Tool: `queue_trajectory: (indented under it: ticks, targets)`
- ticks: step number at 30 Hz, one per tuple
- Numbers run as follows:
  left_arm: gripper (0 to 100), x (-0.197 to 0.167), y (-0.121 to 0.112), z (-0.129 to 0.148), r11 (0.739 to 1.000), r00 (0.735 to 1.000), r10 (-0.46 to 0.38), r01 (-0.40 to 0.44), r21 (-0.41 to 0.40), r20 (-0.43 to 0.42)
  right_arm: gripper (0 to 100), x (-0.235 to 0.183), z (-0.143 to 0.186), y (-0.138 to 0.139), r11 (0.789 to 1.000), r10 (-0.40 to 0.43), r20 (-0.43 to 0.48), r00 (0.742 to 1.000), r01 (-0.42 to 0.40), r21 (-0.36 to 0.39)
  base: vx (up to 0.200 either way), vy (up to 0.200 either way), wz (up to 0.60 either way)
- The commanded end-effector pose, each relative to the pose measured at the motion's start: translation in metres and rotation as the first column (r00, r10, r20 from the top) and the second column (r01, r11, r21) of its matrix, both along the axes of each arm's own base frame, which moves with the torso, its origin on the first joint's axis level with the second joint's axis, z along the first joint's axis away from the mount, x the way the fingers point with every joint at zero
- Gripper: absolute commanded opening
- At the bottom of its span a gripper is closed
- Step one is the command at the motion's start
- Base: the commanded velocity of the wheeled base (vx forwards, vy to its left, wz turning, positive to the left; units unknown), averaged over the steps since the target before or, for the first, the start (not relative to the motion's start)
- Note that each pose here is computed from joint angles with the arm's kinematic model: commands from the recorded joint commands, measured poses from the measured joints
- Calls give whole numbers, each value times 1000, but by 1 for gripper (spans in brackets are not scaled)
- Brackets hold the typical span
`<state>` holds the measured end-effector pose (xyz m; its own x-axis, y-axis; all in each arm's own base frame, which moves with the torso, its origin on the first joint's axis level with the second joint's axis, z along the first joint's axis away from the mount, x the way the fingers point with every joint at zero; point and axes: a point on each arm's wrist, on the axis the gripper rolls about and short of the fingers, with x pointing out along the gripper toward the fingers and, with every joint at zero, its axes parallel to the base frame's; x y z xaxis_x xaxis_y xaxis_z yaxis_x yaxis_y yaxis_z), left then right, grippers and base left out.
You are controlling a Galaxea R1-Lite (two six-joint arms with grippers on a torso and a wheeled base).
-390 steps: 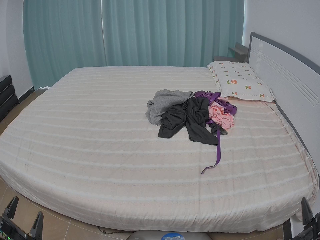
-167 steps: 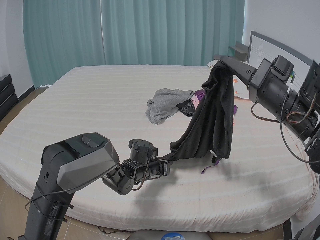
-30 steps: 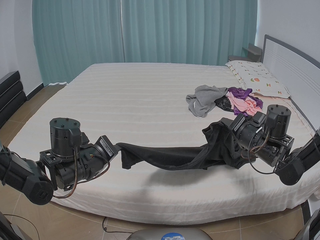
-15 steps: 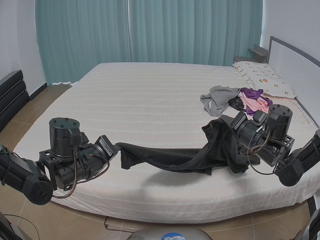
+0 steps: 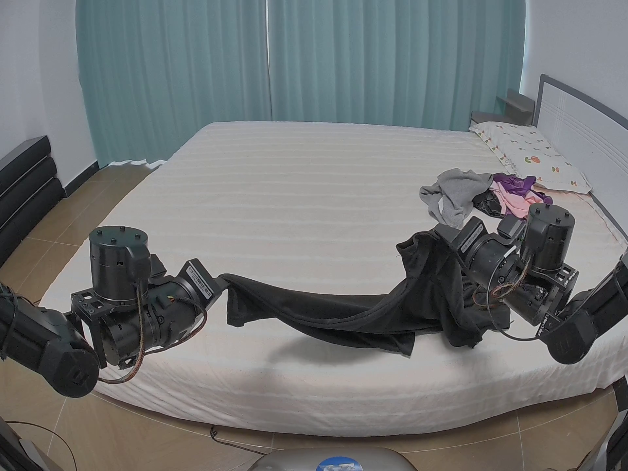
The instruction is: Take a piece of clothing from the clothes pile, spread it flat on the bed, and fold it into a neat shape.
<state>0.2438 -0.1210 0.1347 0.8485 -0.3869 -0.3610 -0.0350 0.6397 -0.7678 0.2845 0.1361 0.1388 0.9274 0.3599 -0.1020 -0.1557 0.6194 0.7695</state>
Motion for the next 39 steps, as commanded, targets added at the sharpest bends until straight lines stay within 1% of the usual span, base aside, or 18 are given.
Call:
queue_trajectory:
  ticks: [1,5,11,17,19,21,24,27,30,33,36,37,38,39]
  targets:
    - [0,1,1,0,1000,1000,4,-4,-1,-1,0,-1,0,0,1000,-1,2,1000,1,-1,0,200,0]
    - [0,0,1,-1,1000,1000,6,-6,1,-3,0,-2,2,-5,1000,-11,1,1000,11,-3,0,50,0]
    - [0,-6,2,-1,1000,1000,-2,2,3,-9,0,-24,3,-23,999,-33,-18,999,33,-13,0,0,0]
    - [0,-17,2,-1,1000,1000,-16,16,5,-9,0,-42,6,-32,999,-36,-18,999,36,-13,0,0,0]
    - [0,-24,4,3,1000,1000,-20,20,-2,1,0,-47,8,-34,999,-34,-14,999,34,-11,-200,0,0]
    - [0,-33,6,8,1000,999,-26,26,-12,22,0,-62,17,-40,1000,-31,17,999,31,2,-200,0,0]
    - [0,-44,8,18,999,998,-40,42,-25,55,0,-73,25,-45,1000,-30,41,999,29,12,-200,0,0]
    - [0,-61,14,36,997,994,-57,60,-38,89,0,-90,38,-54,999,-37,71,997,37,2,-200,0,0]
    - [0,-73,19,50,997,992,-64,69,-45,105,0,-105,54,-61,999,-43,119,992,41,17,-133,0,0]
    - [0,-85,26,69,995,988,-65,75,-62,143,0,-127,78,-70,999,-37,189,981,33,25,0,0,0]
    - [0,-89,31,88,996,984,-43,56,-73,173,0,-146,108,-78,998,-44,270,962,32,46,0,0,0]
    - [0,-89,31,91,996,984,-39,53,-74,176,0,-148,114,-79,998,-47,285,957,33,53,0,0,0]
    - [0,-91,33,99,996,981,-31,47,-80,189,0,-157,133,-83,997,-54,336,940,30,77,0,0,0]
    - [0,-91,33,99,996,981,-31,47,-80,189,0,-157,133,-83,997,-54,336,940,30,77,0,0,0]
